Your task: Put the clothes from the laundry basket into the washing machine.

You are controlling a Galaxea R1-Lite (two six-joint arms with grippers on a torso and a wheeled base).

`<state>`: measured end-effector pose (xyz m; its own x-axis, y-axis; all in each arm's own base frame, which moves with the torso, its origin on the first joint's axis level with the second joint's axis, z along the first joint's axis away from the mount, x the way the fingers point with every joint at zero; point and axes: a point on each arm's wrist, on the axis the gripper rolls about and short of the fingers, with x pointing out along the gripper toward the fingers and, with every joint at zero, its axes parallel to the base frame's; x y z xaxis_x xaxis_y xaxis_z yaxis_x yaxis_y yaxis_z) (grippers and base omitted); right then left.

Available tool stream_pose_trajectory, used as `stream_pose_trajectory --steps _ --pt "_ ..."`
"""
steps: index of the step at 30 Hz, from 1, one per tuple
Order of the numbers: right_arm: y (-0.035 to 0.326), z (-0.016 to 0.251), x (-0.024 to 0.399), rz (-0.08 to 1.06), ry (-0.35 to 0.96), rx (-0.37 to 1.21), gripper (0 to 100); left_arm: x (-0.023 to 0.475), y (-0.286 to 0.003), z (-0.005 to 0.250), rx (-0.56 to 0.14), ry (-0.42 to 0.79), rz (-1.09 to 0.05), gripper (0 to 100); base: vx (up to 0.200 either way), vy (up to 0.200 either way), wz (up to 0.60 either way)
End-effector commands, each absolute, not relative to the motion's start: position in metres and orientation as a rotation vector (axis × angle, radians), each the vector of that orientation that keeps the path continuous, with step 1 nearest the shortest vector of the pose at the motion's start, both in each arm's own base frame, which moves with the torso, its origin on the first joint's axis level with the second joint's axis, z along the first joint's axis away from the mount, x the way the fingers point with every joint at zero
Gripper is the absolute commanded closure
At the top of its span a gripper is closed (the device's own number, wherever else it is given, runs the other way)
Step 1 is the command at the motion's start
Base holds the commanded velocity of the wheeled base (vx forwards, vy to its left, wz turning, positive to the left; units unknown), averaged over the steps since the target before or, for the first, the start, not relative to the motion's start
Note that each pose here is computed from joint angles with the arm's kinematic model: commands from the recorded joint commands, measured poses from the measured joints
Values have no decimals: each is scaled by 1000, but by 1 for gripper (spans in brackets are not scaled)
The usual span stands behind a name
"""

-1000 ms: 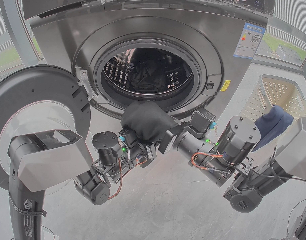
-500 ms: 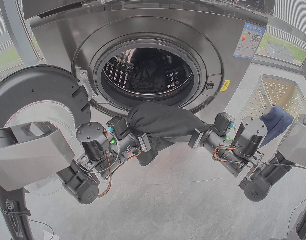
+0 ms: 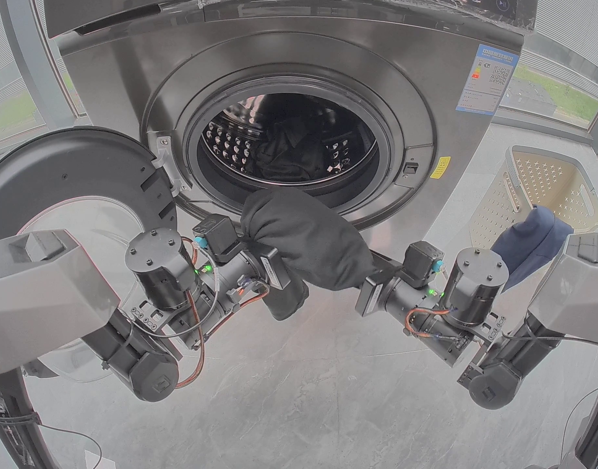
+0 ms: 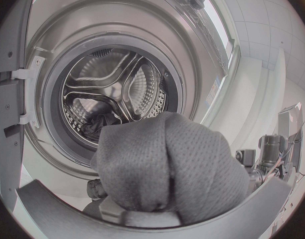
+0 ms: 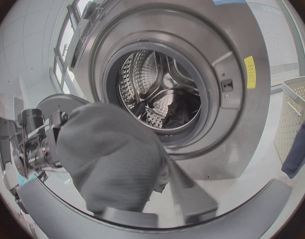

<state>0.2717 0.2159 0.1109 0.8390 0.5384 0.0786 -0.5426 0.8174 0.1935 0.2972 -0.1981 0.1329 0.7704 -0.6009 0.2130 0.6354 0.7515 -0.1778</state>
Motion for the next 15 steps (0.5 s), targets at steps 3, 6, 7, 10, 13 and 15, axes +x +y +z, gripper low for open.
stream_pose_trajectory --steps 3,6,7,10,13,15 --pt "197 83 226 669 150 88 0 275 -183 150 -285 -148 -684 100 0 0 0" --pt "186 80 207 728 189 54 0 264 -176 149 -277 -125 -679 100 0 0 0" --pt "182 79 200 747 204 45 0 259 -171 148 -272 -113 -679 100 0 0 0" --pt "173 80 185 775 227 31 0 241 -158 148 -257 -88 -680 100 0 0 0" --pt "166 82 183 758 226 36 0 218 -146 150 -250 -71 -689 100 0 0 0" --pt "163 82 186 731 224 34 0 201 -138 157 -255 -88 -719 100 0 0 0"
